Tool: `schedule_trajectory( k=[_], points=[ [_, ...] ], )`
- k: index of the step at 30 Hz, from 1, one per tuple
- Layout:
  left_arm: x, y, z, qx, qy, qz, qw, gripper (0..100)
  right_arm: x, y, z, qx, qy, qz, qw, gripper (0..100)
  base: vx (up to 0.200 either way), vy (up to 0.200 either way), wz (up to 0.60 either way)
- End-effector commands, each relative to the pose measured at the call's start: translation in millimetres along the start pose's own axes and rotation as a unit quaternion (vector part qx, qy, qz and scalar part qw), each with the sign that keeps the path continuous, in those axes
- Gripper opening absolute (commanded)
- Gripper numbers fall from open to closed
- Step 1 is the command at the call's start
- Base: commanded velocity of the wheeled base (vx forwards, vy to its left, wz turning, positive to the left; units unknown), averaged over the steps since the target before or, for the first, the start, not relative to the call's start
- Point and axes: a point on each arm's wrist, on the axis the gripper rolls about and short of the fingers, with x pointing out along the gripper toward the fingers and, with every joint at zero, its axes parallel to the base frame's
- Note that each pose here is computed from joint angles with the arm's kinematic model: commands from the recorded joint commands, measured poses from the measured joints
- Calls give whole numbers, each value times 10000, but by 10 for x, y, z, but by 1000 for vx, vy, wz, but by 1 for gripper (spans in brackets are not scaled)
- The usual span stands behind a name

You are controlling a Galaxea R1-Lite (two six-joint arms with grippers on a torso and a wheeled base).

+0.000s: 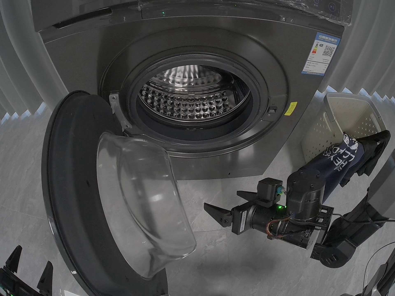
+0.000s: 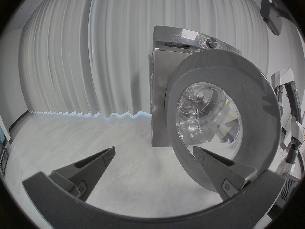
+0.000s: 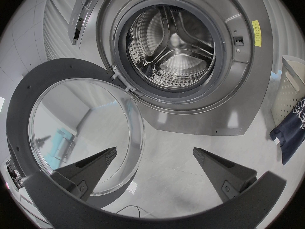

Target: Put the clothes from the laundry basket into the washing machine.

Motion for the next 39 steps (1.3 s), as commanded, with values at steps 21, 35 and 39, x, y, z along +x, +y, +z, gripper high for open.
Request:
schedule_trajectory(
  k=[21,35,39],
  points=[
    [0,1,-48,6,4,-2,10000,100,371,178,-56,-56,-108,319,9994,100,-67,0,0],
    [0,1,-48,-9,4,-2,10000,100,882,346,-141,-113,-259,495,9984,100,-143,0,0],
    [0,1,-48,-9,4,-2,10000,100,982,459,-165,-128,-316,629,9974,100,0,0,0]
  ],
)
